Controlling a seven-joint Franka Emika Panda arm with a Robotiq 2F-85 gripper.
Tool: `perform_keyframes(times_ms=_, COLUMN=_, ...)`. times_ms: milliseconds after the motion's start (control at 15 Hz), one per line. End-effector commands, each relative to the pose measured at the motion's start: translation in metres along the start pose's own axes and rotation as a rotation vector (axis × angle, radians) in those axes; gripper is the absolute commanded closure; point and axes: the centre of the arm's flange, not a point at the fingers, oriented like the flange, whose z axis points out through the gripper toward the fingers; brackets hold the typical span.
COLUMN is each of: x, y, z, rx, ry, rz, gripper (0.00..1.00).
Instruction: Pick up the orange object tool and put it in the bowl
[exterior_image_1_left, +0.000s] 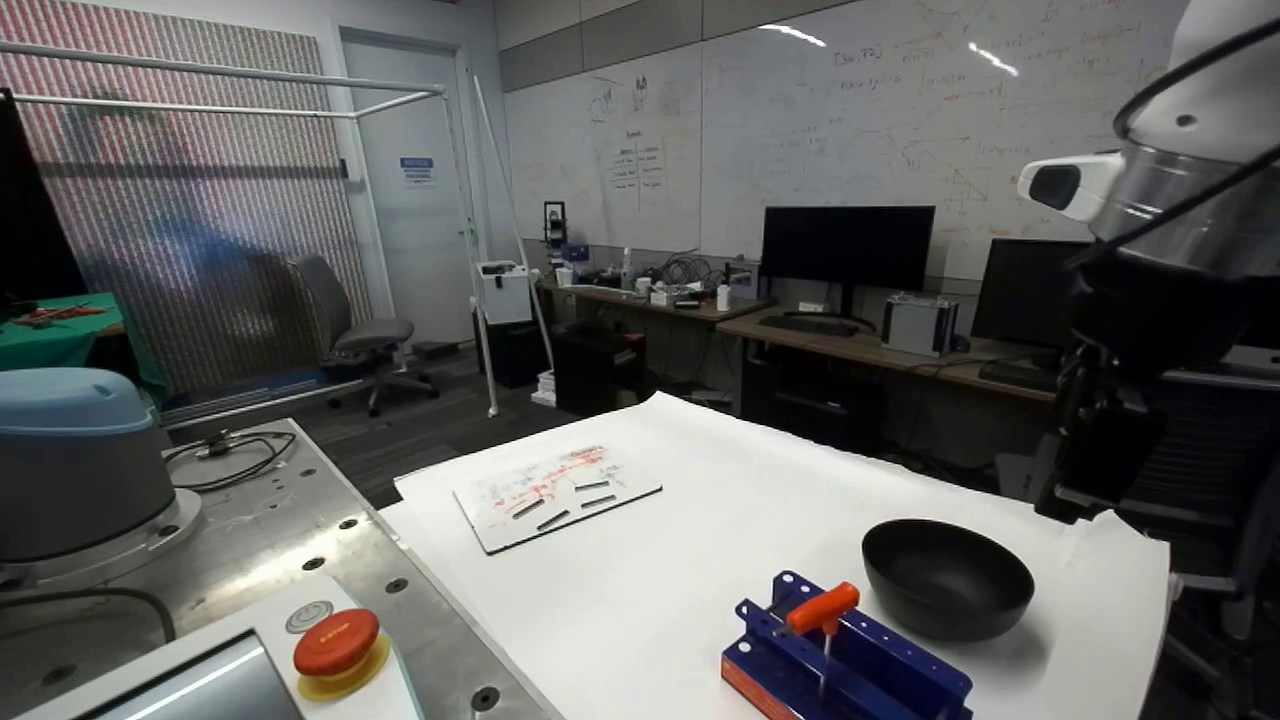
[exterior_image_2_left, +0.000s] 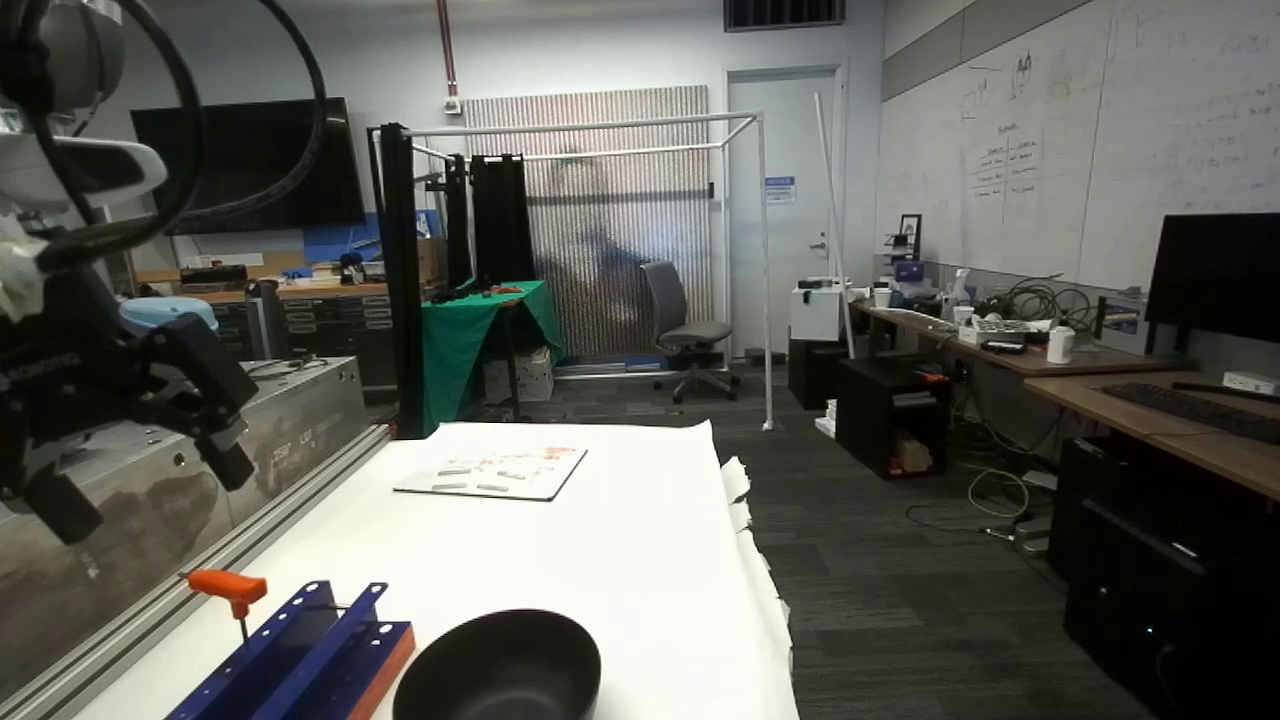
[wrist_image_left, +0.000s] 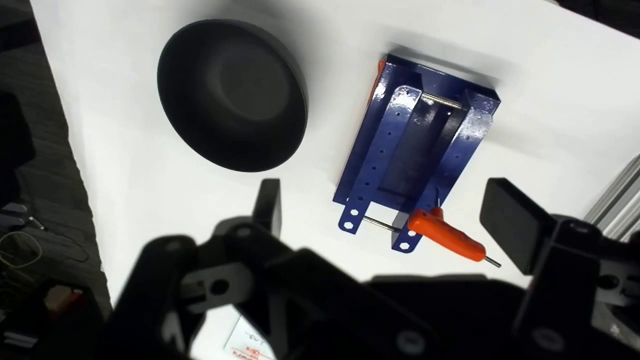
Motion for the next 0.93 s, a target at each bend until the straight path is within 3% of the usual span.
perform_keyframes(times_ms=0, x=0.056, y=-0.008, z=-0.021, rx=-0.003, ry=-0.064, rz=-0.099, gripper=0.00)
perform_keyframes(times_ms=200, x=0.095, y=-0.016, z=-0.017, rx=0.011, ry=-0.061, rz=-0.150, gripper=0.00)
perform_keyframes(times_ms=467, x=0.138, y=-0.035, z=0.016, rx=0.054, ry=-0.048, rz=-0.238, gripper=0.00)
perform_keyframes(times_ms=867, x=0.158, y=-0.054, z=0.096, rx=0.099, ry=-0.163, rz=-0.491, gripper=0.00)
